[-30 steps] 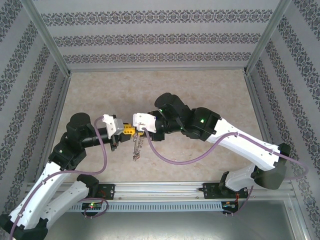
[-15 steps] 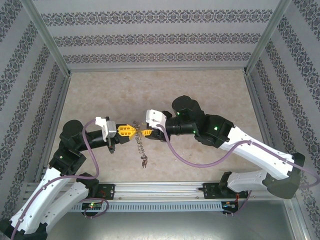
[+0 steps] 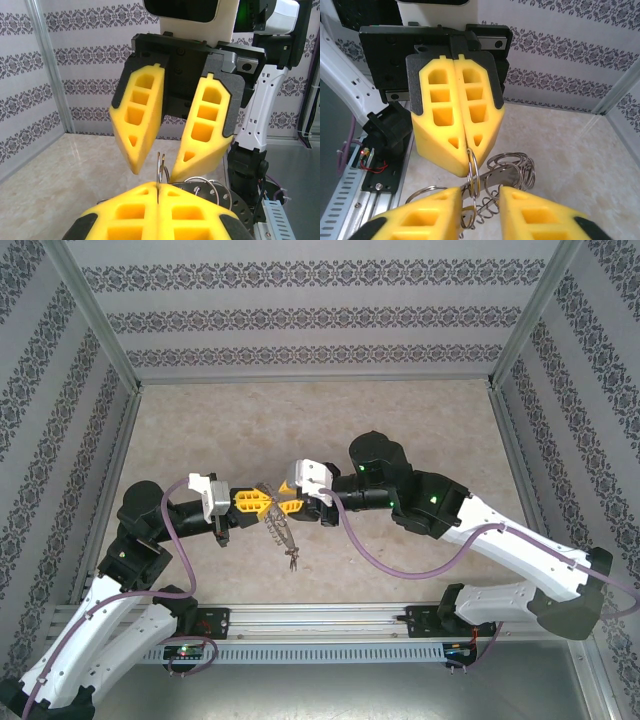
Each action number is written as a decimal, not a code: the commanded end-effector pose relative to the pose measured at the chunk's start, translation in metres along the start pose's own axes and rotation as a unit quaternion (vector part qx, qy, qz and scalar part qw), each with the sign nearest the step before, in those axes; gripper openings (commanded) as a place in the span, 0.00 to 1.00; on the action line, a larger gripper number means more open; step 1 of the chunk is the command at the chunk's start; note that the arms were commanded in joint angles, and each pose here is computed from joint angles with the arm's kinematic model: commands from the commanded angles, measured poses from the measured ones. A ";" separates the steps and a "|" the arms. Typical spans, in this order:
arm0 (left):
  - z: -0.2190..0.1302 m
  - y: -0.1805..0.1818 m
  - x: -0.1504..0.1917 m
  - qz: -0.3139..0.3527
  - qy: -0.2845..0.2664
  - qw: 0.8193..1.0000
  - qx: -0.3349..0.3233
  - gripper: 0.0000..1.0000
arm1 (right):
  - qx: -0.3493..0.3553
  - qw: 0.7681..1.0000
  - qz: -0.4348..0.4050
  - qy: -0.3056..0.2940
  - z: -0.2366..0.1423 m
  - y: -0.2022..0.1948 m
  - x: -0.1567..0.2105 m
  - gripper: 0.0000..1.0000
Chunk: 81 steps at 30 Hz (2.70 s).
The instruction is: Put the keys on the keyring
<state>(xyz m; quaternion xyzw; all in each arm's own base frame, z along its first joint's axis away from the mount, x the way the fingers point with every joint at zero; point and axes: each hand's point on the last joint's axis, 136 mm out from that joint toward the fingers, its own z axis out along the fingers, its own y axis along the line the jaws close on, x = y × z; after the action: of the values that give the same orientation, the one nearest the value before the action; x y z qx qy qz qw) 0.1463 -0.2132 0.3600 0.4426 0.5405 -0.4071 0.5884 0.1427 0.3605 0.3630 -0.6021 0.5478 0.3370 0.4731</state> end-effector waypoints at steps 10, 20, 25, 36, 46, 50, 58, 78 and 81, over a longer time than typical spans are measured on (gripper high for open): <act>0.002 0.000 0.004 0.024 0.035 0.999 0.005 0.05 | 0.008 1.000 -0.006 0.002 0.000 -0.008 -0.004 0.00; -0.001 0.013 0.028 0.053 0.145 0.988 -0.014 0.25 | 0.023 0.992 -0.037 0.118 0.011 -0.015 0.020 0.00; 0.000 0.016 0.034 0.054 0.158 0.986 -0.017 0.23 | 0.012 0.990 -0.043 0.131 0.014 -0.013 0.020 0.00; 0.007 0.014 0.025 0.053 0.113 0.992 -0.013 0.00 | -0.003 0.990 -0.036 0.133 0.014 -0.007 0.024 0.00; 0.006 0.005 -0.003 0.050 0.029 0.998 -0.003 0.00 | 0.015 0.994 0.006 0.108 0.000 -0.007 0.028 0.25; 0.007 0.002 -0.005 0.046 0.018 0.999 0.005 0.00 | 0.016 0.995 0.006 0.099 -0.003 -0.007 0.026 0.22; 0.008 -0.002 -0.007 0.040 -0.002 0.999 0.020 0.00 | 0.008 0.998 -0.002 0.062 -0.005 -0.007 0.009 0.29; 0.005 0.019 0.021 0.059 0.096 0.993 -0.035 0.15 | 0.029 0.988 -0.035 0.151 0.006 -0.021 0.030 0.00; 0.006 0.022 0.025 0.063 0.118 0.990 -0.036 0.15 | 0.025 0.983 -0.047 0.174 0.011 -0.020 0.034 0.00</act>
<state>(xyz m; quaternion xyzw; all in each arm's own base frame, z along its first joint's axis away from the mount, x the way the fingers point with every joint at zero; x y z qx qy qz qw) 0.1724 -0.2156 0.3391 0.4770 0.5879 -0.3259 0.5663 0.1668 0.3609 0.3283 -0.6500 0.6058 0.2260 0.3994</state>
